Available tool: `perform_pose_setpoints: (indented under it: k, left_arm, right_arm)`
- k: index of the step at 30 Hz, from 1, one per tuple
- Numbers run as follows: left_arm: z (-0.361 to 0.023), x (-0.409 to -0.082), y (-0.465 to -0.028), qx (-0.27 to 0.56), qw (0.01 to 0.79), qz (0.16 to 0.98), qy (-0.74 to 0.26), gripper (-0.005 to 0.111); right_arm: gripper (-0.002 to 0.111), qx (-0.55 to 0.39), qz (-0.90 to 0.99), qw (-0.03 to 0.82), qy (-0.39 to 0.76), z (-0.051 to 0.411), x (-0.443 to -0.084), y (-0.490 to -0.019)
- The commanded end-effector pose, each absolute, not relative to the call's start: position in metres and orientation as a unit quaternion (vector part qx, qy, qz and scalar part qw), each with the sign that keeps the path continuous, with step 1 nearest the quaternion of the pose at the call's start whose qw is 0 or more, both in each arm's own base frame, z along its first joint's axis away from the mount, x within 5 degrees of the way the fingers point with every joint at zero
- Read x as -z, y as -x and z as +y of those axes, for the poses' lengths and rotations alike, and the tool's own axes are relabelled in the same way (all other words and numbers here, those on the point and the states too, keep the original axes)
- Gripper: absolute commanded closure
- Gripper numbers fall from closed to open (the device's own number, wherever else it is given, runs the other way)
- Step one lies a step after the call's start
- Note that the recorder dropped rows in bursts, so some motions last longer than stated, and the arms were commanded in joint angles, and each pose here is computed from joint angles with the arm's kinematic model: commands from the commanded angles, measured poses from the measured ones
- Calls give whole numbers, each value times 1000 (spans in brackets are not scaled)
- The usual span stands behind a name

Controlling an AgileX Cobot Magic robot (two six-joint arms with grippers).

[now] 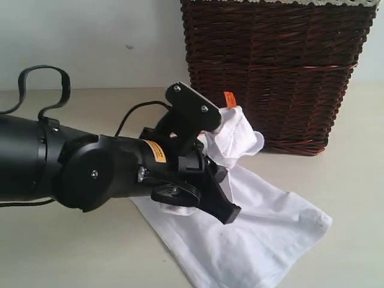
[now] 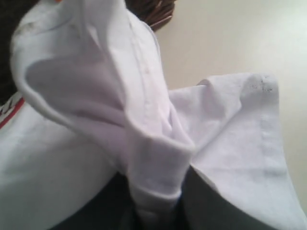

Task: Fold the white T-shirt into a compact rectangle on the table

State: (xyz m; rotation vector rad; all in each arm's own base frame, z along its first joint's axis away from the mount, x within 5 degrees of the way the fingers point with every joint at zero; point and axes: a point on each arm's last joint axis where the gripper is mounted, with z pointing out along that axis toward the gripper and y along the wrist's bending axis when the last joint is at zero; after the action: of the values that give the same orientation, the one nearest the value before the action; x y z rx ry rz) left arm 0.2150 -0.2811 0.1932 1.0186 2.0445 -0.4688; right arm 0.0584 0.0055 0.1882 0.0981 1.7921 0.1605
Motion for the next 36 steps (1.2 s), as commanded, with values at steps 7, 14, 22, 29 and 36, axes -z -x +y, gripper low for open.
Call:
perform_pose_setpoints:
  k: [7, 14, 22, 29, 36]
  left_arm:
    - [-298, -173, -184, 191, 320, 812, -449, 99]
    - [-307, -165, -174, 194, 310, 808, -461, 38]
    - [-305, -185, -181, 197, 364, 783, -463, 29]
    - [-276, -209, -212, 173, 399, 784, -442, 52]
    - [-264, -168, -239, 137, 360, 822, -421, 106]
  right_arm:
    - [87, -70, 778, 623, -42, 6, -187, -58]
    - [87, -70, 778, 623, -42, 6, -187, -58]
    - [87, -70, 778, 623, -42, 6, -187, -58]
    - [87, -70, 778, 623, -42, 6, -187, -58]
    - [87, -70, 778, 623, -42, 6, -187, -58]
